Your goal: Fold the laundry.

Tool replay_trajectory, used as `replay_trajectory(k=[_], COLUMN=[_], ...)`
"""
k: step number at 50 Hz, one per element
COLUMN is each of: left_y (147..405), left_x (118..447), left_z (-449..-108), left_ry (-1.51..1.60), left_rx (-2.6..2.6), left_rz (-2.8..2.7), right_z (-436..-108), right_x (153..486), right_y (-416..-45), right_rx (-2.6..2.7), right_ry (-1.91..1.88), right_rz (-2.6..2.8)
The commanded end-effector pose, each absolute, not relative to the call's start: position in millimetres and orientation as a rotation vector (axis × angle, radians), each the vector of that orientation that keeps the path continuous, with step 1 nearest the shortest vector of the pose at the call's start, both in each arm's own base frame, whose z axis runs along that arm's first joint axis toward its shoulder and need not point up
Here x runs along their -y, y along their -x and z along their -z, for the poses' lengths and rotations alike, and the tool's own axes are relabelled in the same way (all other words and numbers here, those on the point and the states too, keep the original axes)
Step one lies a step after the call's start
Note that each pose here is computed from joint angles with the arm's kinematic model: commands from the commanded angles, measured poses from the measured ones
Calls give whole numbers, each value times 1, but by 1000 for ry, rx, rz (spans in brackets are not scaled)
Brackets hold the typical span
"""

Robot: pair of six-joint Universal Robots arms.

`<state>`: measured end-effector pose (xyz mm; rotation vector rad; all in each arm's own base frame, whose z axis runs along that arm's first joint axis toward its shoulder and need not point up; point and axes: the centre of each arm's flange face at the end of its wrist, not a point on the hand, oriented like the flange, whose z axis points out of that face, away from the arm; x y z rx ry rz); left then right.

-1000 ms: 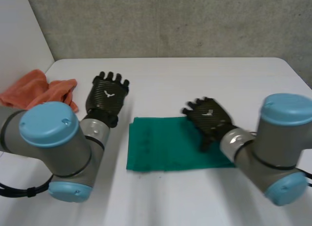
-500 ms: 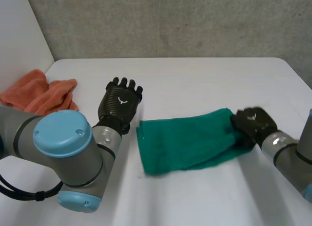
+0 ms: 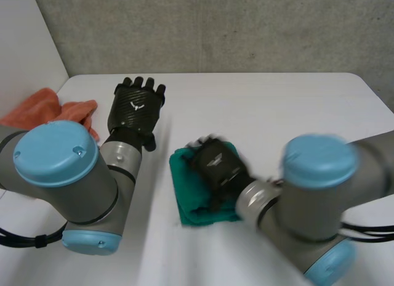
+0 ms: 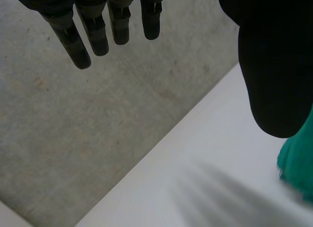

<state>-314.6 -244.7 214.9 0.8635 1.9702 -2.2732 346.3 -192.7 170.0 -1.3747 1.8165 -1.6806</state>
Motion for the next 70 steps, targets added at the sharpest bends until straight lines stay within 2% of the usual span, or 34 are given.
replay_trajectory(k=[1,7,14,20,27,34,38,46,51,61,70], left_y=[335,356,352,340,333,333,337,346,355,354,357], left_x=[231,214,212,212,212,214,209,211,205,199,198], left_z=[-224,-196,-155,-145,-137,-135,-149,-225,-263,-280,-288], left_ry=[-902,-1047,-1061,-1019,-1120,-1148,-1155,-1144,-1262,-1338,-1399], left_rx=[-2123,-2445,-2588,-2568,-2482,-2469,-2447,-2310,-2298,-2582,-2613], left_rz=[2360,2232,1929,1813,1722,1719,1783,2187,2394,2394,2427], right_z=[-197,-191,-157,-139,-125,-132,-149,-178,-178,-143,-128], right_x=[265,265,268,267,271,273,271,264,254,222,224], right_y=[-277,-276,-291,-298,-300,-295,-291,-273,-262,-261,-273], right_rx=[-2089,-2152,-2181,-2171,-2201,-2219,-2202,-2200,-2292,-2313,-2253], right_ry=[804,797,843,892,962,1054,1038,878,760,597,515], right_rz=[1701,1574,1382,1269,1236,1293,1362,1634,1627,1266,1165])
